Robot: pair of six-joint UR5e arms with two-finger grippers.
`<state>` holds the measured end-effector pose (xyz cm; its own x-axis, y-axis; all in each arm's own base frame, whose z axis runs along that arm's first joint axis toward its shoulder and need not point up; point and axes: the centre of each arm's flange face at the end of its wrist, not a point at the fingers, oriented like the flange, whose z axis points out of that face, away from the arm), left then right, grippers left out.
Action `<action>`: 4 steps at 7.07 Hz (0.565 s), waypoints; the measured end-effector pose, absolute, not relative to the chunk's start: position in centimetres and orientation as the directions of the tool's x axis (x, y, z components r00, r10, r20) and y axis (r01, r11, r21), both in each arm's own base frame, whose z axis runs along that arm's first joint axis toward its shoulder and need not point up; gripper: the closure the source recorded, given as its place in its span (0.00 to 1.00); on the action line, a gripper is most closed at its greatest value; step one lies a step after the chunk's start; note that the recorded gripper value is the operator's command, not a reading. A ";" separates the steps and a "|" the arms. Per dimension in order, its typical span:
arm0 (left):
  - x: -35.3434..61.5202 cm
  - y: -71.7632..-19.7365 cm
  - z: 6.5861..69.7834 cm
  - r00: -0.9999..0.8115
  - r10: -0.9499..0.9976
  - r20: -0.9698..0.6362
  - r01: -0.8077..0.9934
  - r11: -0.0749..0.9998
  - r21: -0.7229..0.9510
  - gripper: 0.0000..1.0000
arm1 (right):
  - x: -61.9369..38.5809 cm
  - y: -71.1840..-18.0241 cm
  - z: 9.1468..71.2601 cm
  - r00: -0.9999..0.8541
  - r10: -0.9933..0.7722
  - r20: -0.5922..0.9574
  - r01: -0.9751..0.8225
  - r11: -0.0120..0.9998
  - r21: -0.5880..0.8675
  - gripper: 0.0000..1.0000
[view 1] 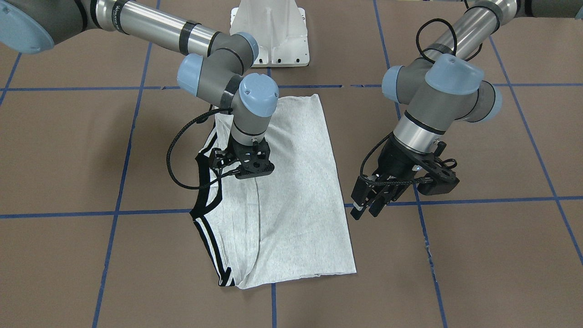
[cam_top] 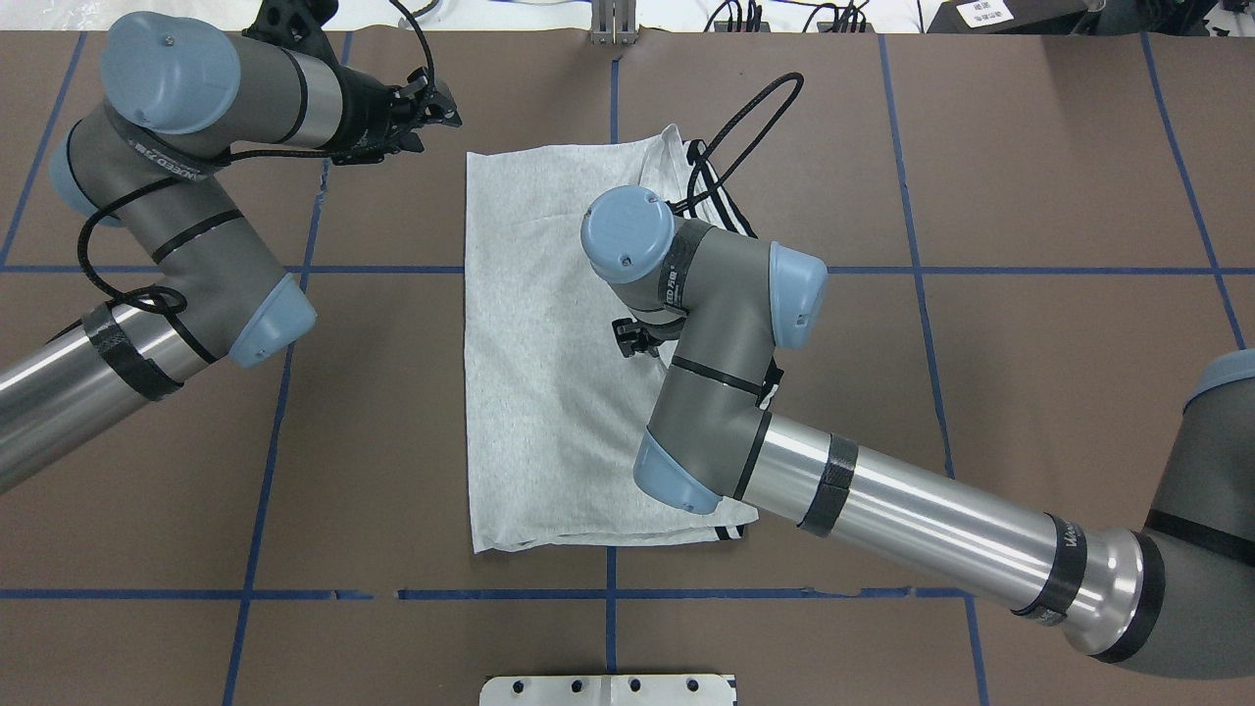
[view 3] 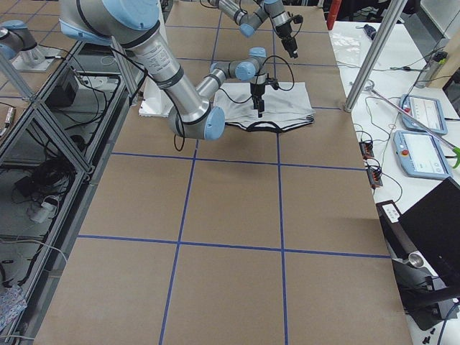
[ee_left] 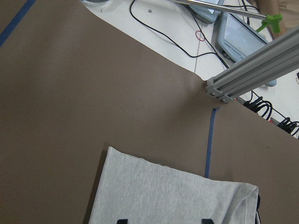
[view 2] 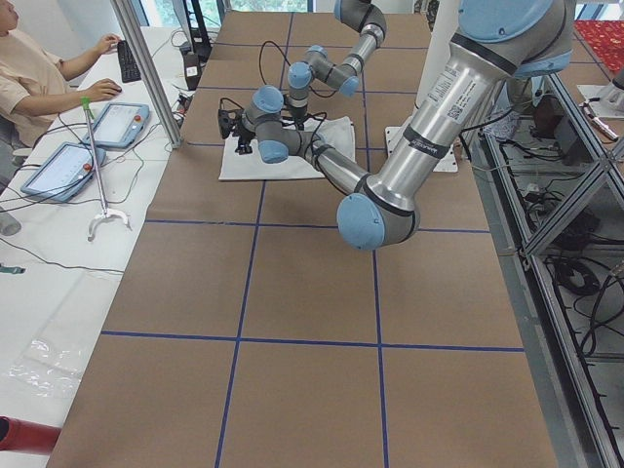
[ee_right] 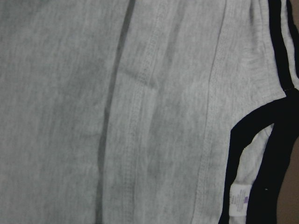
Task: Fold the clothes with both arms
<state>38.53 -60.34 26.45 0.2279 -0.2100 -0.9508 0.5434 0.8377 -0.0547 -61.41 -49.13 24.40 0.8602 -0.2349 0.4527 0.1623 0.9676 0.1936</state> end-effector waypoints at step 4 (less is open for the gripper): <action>38.1 -60.0 25.5 0.227 -0.210 -0.951 0.545 0.837 -0.054 0.39 | -59.5 -51.0 26.4 0.860 -0.235 0.453 0.181 0.970 0.160 0.00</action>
<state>38.06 -59.96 25.52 0.2272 -0.2097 -0.9510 0.5445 0.8370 -0.0545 -59.49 -50.97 26.35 0.8602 -0.2349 0.4527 0.1806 0.9704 0.1603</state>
